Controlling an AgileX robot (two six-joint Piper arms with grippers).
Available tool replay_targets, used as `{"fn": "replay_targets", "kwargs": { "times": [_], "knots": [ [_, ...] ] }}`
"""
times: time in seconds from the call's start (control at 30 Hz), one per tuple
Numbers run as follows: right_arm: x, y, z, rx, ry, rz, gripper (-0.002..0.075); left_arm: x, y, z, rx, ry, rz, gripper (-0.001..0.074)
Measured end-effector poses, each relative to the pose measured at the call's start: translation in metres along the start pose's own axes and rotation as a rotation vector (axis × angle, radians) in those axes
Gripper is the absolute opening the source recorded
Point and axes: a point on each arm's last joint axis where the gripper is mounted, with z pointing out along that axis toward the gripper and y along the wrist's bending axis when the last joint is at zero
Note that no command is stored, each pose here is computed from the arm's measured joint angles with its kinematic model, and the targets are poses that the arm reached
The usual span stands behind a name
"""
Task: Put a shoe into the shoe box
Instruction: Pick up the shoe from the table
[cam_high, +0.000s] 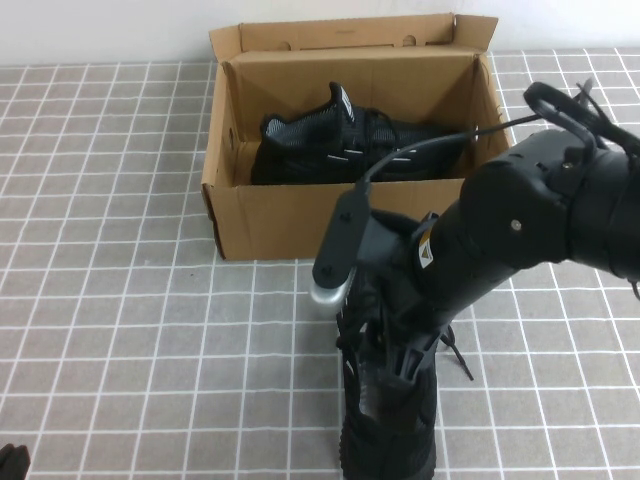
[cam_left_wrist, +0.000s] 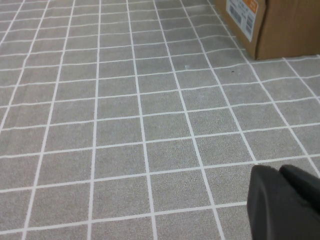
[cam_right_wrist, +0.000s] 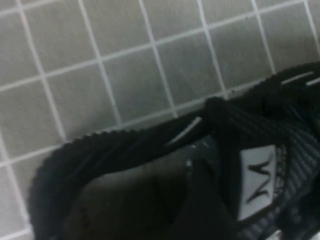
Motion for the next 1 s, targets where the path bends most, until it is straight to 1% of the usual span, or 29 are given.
{"fn": "replay_targets", "kwargs": {
  "times": [0.2, 0.33, 0.4, 0.5, 0.53, 0.6, 0.7, 0.77, 0.87, 1.0],
  "knots": [
    [0.005, -0.012, 0.013, 0.028, 0.020, 0.010, 0.0431, 0.000, 0.000, 0.000, 0.000, 0.000, 0.000, -0.0001],
    [0.005, -0.015, 0.022, 0.030, 0.025, 0.015, 0.0430, 0.000, 0.000, 0.000, 0.000, 0.000, 0.000, -0.0001],
    [0.005, -0.016, 0.025, 0.033, 0.022, 0.015, 0.0414, 0.000, 0.000, 0.000, 0.000, 0.000, 0.000, -0.0001],
    [0.005, -0.016, 0.025, 0.035, 0.020, 0.015, 0.0356, 0.000, 0.000, 0.000, 0.000, 0.000, 0.000, -0.0001],
    [0.005, -0.016, 0.025, 0.035, 0.020, 0.015, 0.0323, 0.000, 0.000, 0.000, 0.000, 0.000, 0.000, -0.0001],
    [0.005, -0.016, 0.025, 0.030, 0.026, 0.015, 0.0248, 0.000, 0.000, 0.000, 0.000, 0.000, 0.000, -0.0001],
    [0.007, -0.015, 0.025, 0.018, 0.044, 0.019, 0.0097, 0.000, 0.000, 0.000, 0.000, 0.000, 0.000, -0.0001],
    [0.007, -0.013, 0.022, 0.010, 0.049, 0.023, 0.0033, 0.000, 0.000, 0.000, 0.000, 0.000, 0.000, -0.0001],
    [0.006, -0.010, 0.003, 0.012, 0.030, 0.022, 0.0000, 0.000, 0.000, 0.000, 0.000, 0.000, 0.000, -0.0001],
    [0.004, 0.005, -0.038, 0.015, -0.021, -0.007, -0.0006, 0.000, 0.000, 0.000, 0.000, 0.000, 0.000, -0.0001]
  ]
}}
